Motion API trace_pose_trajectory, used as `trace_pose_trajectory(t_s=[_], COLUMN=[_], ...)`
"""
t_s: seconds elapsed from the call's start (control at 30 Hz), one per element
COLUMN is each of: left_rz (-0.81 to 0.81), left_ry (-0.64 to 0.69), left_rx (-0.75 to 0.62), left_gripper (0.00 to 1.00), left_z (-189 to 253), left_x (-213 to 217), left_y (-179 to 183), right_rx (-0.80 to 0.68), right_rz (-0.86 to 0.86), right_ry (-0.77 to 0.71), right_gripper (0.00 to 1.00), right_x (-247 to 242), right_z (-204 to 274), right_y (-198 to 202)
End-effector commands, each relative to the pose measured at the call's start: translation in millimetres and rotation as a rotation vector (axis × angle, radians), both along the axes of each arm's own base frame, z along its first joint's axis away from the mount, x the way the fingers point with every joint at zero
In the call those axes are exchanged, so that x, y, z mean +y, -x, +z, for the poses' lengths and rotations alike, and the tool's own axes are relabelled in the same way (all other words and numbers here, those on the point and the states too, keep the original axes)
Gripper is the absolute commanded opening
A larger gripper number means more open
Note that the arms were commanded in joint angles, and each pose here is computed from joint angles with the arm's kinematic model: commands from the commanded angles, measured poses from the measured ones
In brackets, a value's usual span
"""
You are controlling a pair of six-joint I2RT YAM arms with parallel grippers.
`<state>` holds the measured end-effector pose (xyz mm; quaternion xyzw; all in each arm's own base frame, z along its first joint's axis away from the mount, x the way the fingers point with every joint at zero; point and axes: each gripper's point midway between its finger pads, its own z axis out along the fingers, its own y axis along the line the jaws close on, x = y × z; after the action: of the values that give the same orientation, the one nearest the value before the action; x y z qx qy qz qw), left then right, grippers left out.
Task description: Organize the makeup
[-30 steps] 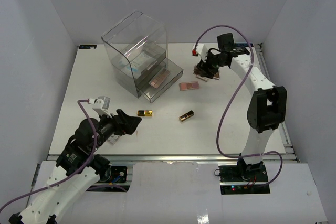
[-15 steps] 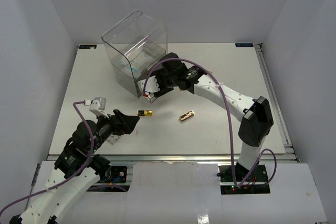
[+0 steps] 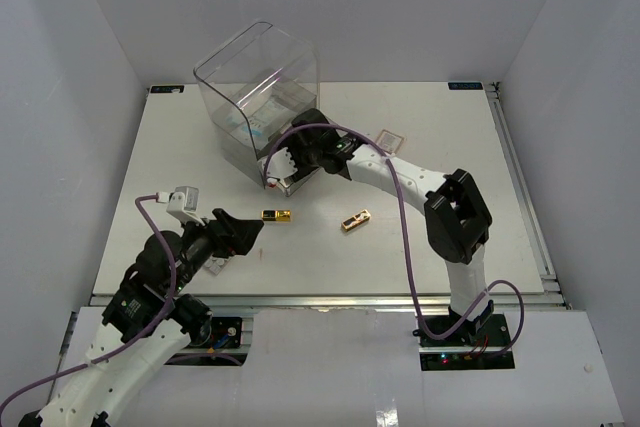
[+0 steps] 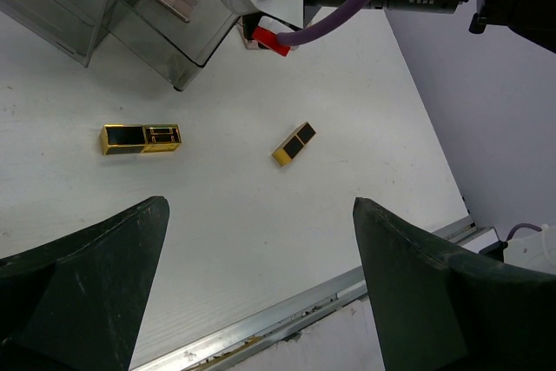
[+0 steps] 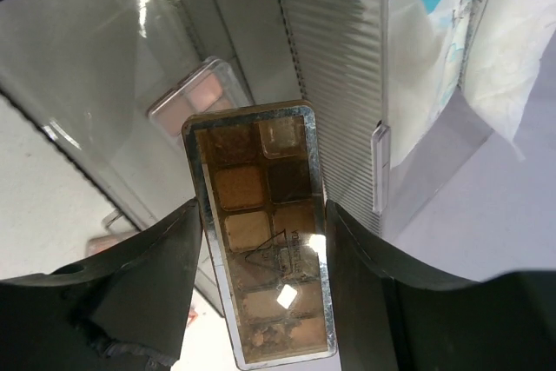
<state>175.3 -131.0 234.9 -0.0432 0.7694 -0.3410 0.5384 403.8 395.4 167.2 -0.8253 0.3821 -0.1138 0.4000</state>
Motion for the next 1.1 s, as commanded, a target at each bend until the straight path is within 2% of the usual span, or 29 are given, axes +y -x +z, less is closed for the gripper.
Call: trace_pose_trajectory(t_s=[0.0, 0.1, 0.23, 0.37, 0.47, 0.5, 0.6, 0.63, 0.67, 0.73, 0.8, 0.9, 1.07], left_rz=[0.013, 0.031, 0.101, 0.173, 0.24, 0.267, 0.372, 0.429, 0.475, 0.559, 0.624, 0.702, 0.731], left_ry=[-0.001, -0.004, -0.003, -0.012, 0.013, 0.02, -0.005, 0.009, 0.003, -0.023, -0.041, -0.095, -0.015], left_rx=[0.02, 0.036, 0.106, 0.237, 0.372, 0.421, 0.557, 0.622, 0.656, 0.759, 0.832, 0.94, 0.98], left_gripper=[0.98, 0.98, 0.98, 0.98, 0.98, 0.98, 0.98, 0.98, 0.98, 0.98, 0.98, 0.98, 0.98], left_z=[-5, -8, -18, -36, -51, -58, -81, -88, -93, -107, -115, -134, -147], left_x=[2, 3, 10, 14, 18, 19, 28, 32, 36, 43, 45, 50, 54], left_y=[-1, -3, -7, -10, -6, -3, 0, 4, 5, 13, 15, 20, 15], right_rx=[-0.097, -0.107, -0.099, -0.069, 0.13, 0.261, 0.777, 0.93, 1.068, 1.075, 1.12, 1.139, 1.187], right_rz=[-0.001, -0.01, -0.024, -0.054, -0.169, -0.191, -0.079, -0.083, -0.063, 0.013, -0.046, -0.104, -0.179], right_ry=[-0.037, -0.048, -0.09, -0.149, -0.363, -0.444, -0.627, -0.623, -0.647, -0.717, -0.732, -0.771, -0.874], right_gripper=[0.72, 0.79, 0.81, 0.82, 0.84, 0.84, 0.84, 0.85, 0.86, 0.94, 0.91, 0.9, 0.9], right_x=[9, 5, -6, -18, -27, -28, -39, -46, -49, -61, -75, -101, -135], right_z=[17, 21, 37, 54, 91, 101, 129, 108, 109, 119, 92, 74, 56], right_y=[-15, -14, -4, 5, 25, 39, 115, 139, 165, 192, 202, 205, 188])
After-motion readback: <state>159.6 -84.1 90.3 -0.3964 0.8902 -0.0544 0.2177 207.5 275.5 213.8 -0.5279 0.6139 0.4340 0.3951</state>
